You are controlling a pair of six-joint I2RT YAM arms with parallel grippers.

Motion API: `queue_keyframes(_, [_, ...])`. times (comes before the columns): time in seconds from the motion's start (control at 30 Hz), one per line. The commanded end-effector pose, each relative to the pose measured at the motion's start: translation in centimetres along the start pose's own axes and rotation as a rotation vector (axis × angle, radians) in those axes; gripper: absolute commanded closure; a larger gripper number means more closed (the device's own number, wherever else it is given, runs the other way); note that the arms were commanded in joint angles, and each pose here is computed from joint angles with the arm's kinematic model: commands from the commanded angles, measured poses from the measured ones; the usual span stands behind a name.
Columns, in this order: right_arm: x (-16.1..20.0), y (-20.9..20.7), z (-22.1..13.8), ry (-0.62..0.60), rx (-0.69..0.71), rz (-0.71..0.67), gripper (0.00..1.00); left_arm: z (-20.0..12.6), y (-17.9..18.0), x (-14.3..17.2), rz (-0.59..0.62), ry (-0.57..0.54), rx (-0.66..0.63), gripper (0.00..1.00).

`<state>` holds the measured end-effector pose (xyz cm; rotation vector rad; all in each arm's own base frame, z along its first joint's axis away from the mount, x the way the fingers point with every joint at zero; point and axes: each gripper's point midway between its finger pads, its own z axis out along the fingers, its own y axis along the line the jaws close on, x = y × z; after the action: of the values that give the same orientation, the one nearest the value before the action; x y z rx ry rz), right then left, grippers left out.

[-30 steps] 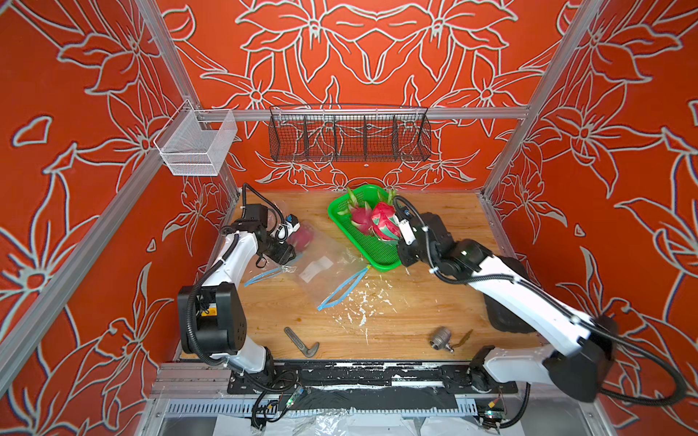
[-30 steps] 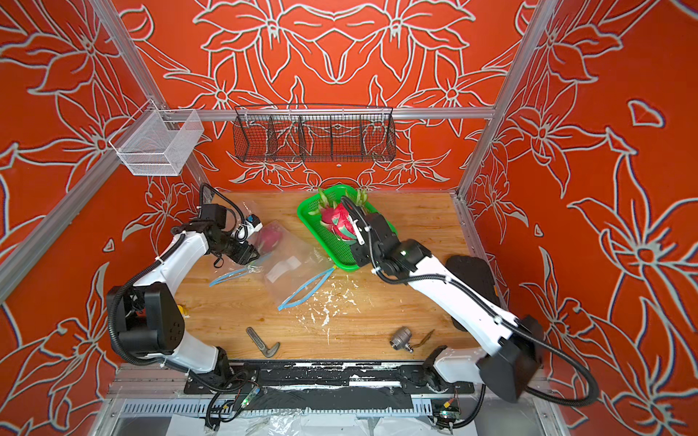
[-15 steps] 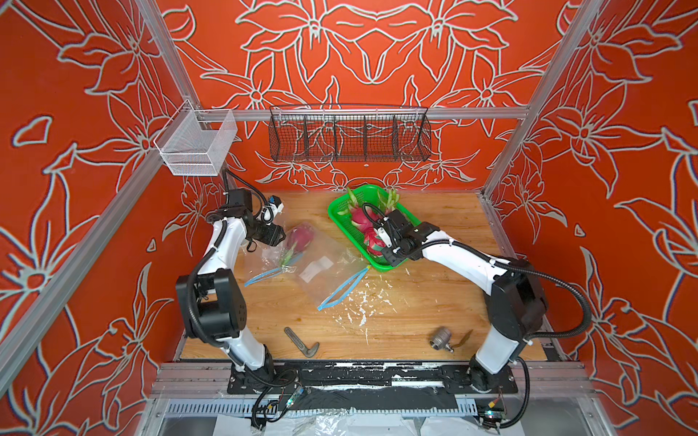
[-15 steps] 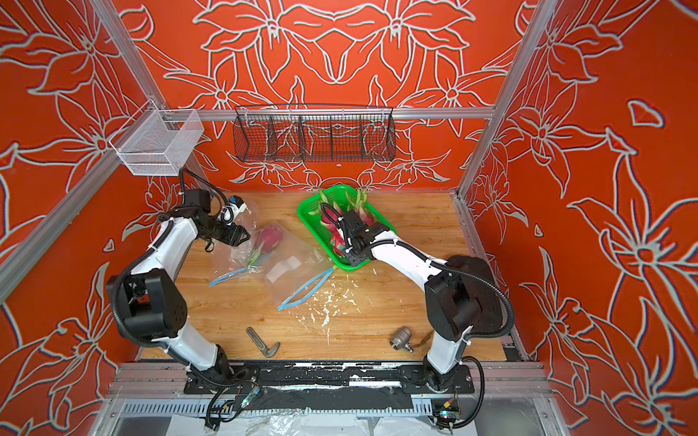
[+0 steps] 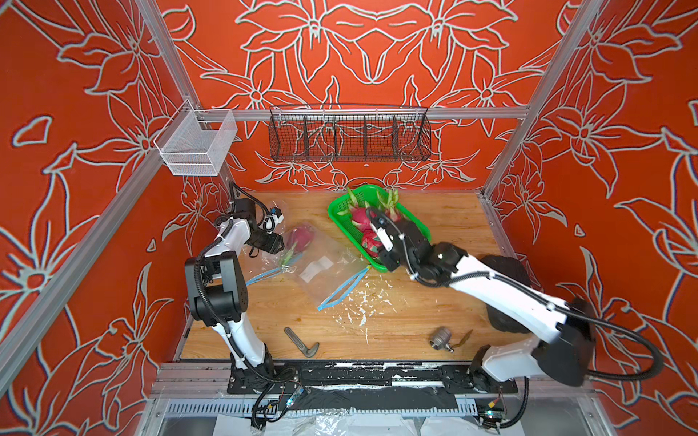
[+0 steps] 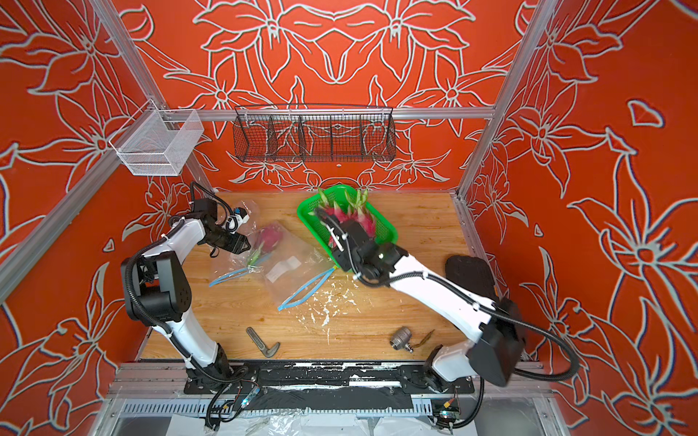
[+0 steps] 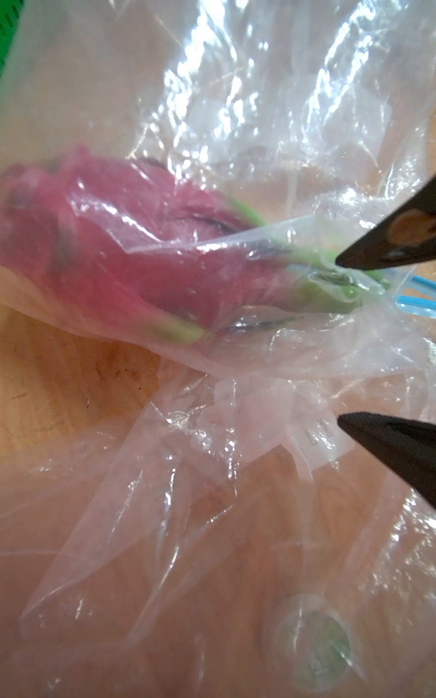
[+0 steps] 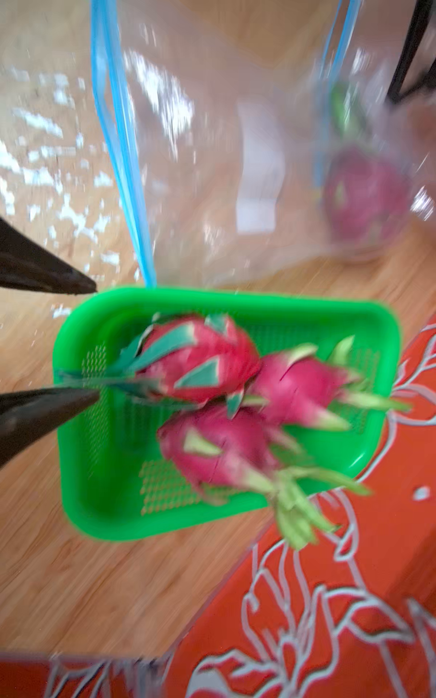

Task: Open the zip-top bag and take out the dragon fruit
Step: Place the dragon fruit in the basket, then adjust the zipper food storage bag at the center of the board.

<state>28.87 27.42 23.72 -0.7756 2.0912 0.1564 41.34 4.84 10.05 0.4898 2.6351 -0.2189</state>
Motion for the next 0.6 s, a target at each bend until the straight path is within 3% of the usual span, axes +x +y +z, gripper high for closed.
queue_keyframes(0.0, [2.0,4.5,0.4,-0.061,-0.123,0.095,0.65,0.9,-0.7,-0.3,0.025,-0.006,0.045,0.48])
queue_keyframes(0.1, [4.6,7.4,1.4,-0.085,-0.219,0.163,0.7,1.4,-1.0,-0.1,0.026,-0.003,0.056,0.58])
queue_keyframes(0.23, [6.6,9.8,3.1,-0.114,-0.283,0.204,0.73,1.7,-1.0,0.4,0.022,0.011,0.052,0.59])
queue_keyframes(0.57, [7.9,12.8,8.4,-0.155,-0.312,0.23,0.73,0.0,-0.8,-0.8,0.015,-0.013,0.021,0.46])
